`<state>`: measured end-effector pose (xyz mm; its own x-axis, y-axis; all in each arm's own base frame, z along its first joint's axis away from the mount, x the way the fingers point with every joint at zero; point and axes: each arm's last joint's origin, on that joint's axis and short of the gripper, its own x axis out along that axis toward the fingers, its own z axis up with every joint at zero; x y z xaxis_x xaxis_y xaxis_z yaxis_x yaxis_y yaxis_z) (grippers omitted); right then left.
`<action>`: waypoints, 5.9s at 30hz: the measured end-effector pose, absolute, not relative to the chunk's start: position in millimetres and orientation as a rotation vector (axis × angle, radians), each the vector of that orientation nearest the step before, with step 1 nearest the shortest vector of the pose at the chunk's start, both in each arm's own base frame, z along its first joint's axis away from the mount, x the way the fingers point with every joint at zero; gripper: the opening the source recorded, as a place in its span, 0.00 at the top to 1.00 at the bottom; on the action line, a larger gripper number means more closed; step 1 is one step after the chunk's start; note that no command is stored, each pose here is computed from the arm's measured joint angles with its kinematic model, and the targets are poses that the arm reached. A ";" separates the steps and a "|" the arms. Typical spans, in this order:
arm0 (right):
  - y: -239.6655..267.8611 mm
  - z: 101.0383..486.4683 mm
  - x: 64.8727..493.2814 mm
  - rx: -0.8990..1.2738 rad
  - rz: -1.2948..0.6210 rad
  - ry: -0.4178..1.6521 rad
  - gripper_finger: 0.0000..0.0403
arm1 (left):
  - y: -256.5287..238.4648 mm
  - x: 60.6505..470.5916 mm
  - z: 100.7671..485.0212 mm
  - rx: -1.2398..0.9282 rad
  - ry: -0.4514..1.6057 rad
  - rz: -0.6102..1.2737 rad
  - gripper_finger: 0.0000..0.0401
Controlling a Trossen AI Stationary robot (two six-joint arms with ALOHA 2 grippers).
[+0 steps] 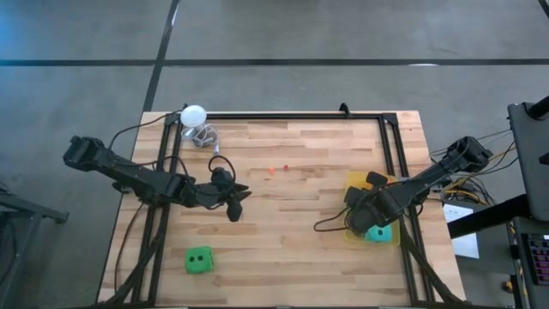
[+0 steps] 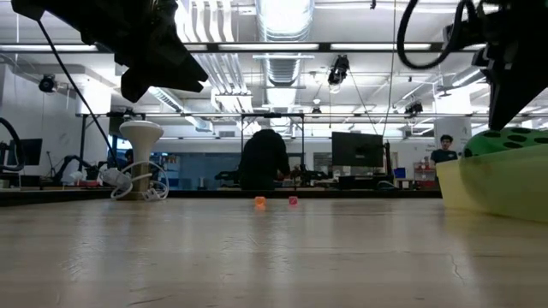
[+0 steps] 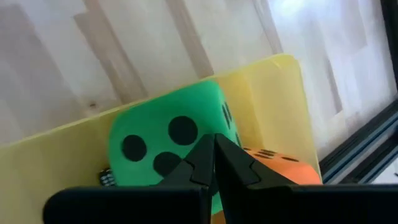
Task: Pick & Place Dice
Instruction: Put the top large green dice into the yellow bin, then adjust the blue dice in the yellow bin, then put the large green dice into the yellow bin
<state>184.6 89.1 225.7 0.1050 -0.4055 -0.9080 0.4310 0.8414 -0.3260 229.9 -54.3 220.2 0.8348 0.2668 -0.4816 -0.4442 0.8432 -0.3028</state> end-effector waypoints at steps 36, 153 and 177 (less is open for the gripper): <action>77.3 223.2 182.5 0.070 -0.628 1.393 0.98 | -54.7 229.3 220.7 -0.424 0.450 0.368 0.72; 164.3 211.0 248.3 -0.288 -0.268 0.812 0.67 | -270.4 216.0 252.5 -0.251 1.344 0.268 0.65; 163.9 209.5 250.2 -0.328 -0.265 0.784 0.67 | -263.0 203.8 218.0 -0.355 1.577 0.357 0.59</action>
